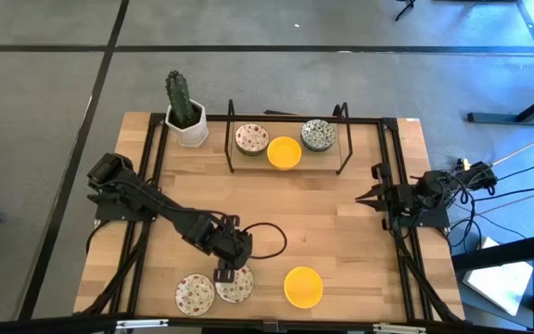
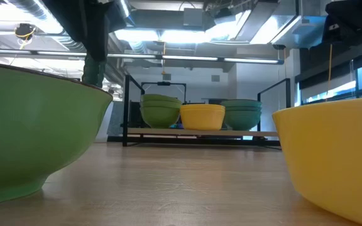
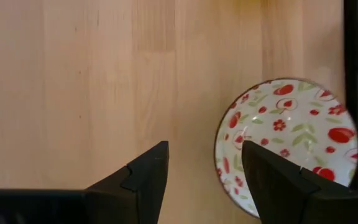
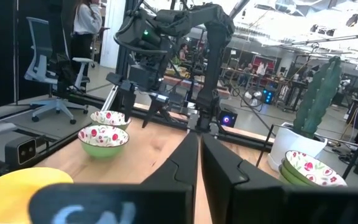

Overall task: Pick & Place Mini bowls
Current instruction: Stack the white white red patterned on top of the white white red patterned on the shelf

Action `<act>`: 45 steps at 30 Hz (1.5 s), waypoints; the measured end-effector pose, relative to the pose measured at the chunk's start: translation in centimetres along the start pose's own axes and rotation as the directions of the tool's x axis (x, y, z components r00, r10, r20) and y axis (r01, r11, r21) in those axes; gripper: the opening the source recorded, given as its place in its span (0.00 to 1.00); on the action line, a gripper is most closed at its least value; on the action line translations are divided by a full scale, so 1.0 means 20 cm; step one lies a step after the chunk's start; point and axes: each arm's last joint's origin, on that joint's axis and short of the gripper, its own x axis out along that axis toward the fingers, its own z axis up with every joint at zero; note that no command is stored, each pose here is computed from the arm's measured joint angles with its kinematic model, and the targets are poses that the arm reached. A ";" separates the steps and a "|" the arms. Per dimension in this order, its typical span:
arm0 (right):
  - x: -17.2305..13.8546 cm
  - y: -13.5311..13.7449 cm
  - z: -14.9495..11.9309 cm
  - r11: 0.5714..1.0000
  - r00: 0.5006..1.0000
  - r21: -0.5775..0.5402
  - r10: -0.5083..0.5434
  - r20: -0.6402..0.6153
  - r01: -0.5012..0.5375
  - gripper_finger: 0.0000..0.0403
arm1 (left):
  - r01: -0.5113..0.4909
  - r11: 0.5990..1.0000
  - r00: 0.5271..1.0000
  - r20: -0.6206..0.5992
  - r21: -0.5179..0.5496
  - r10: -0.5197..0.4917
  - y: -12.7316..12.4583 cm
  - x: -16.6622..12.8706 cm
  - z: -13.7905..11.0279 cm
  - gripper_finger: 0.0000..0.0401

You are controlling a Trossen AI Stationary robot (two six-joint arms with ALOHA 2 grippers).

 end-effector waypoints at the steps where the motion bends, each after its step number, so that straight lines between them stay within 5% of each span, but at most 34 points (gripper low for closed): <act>1: 0.00 0.00 0.00 1.000 1.000 -0.001 0.001 -0.001 -0.001 0.05 | -0.004 1.000 1.000 -0.005 0.011 0.005 0.01 0.00 0.00 0.49; 33: 0.00 0.00 -0.01 1.000 1.000 -0.024 0.003 -0.013 -0.003 0.05 | -0.077 0.995 0.964 -0.259 -0.060 0.059 -0.01 0.42 -0.09 0.45; 45: 0.00 0.00 -0.01 0.999 1.000 -0.032 0.004 -0.018 -0.005 0.05 | -0.034 0.999 0.961 -0.274 0.001 0.033 0.01 0.42 -0.07 0.07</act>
